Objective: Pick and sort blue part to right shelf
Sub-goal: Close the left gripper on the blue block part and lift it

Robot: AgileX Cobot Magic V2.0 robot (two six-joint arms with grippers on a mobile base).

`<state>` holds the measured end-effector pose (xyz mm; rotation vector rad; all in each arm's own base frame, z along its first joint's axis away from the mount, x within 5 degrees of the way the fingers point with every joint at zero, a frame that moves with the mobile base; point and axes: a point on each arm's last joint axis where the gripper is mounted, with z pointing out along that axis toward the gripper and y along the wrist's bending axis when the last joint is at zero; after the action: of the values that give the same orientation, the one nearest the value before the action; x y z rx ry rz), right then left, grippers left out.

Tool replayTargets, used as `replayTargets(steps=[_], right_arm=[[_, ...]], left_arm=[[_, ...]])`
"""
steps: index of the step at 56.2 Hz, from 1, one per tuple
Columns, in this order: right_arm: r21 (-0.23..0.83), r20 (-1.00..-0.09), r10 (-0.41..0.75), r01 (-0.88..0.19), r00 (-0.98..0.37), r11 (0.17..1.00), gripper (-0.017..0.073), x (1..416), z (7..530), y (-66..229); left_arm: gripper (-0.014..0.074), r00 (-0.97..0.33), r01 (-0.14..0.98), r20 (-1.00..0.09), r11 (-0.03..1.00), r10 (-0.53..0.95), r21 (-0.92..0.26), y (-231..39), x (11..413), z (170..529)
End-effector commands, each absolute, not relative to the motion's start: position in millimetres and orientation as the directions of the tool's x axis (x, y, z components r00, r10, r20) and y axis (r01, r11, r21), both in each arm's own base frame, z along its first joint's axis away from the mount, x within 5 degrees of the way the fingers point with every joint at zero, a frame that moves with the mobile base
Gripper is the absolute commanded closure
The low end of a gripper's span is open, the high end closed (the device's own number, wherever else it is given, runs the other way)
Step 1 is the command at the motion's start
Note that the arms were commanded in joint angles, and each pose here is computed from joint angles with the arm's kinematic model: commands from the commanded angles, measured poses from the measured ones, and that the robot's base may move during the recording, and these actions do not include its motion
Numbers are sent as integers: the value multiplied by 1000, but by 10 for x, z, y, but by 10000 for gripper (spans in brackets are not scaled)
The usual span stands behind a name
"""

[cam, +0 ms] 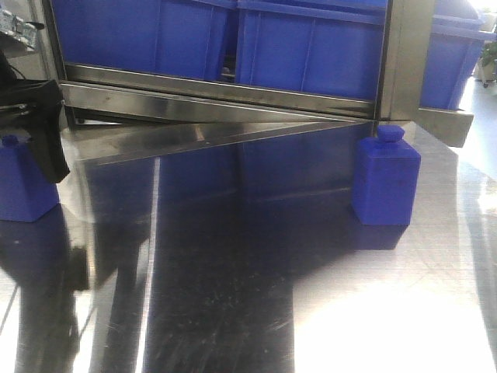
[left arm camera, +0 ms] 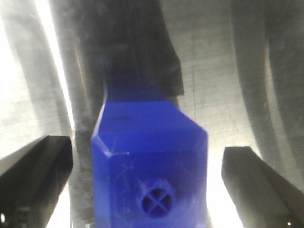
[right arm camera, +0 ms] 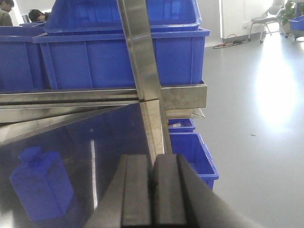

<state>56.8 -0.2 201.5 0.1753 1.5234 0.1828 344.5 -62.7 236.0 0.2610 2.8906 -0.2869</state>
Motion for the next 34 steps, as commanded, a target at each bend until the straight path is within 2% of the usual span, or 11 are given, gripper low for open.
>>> replayTargets(steps=[1, 15, 21, 26, 34], right_arm=[[214, -966, 217, -42, 137, 976, 501, 548, 2123, 10], [214, -966, 217, -42, 137, 976, 501, 548, 2123, 10], [214, -966, 217, -42, 137, 976, 501, 548, 2123, 10], [214, -966, 217, -42, 137, 976, 501, 548, 2123, 10], [214, -966, 217, -42, 137, 976, 501, 548, 2123, 10]], left_arm=[[-41, -937, 210, -318, 961, 146, -177, -647, 3439, 2608], [236, -937, 210, -318, 961, 146, -177, -647, 3439, 2608], [318, -936, 211, -320, 961, 146, -177, -647, 3441, 2613], [349, -933, 211, -330, 962, 144, -176, -648, 3452, 2626], [350, -927, 215, -344, 961, 146, -173, -650, 3475, 2680]])
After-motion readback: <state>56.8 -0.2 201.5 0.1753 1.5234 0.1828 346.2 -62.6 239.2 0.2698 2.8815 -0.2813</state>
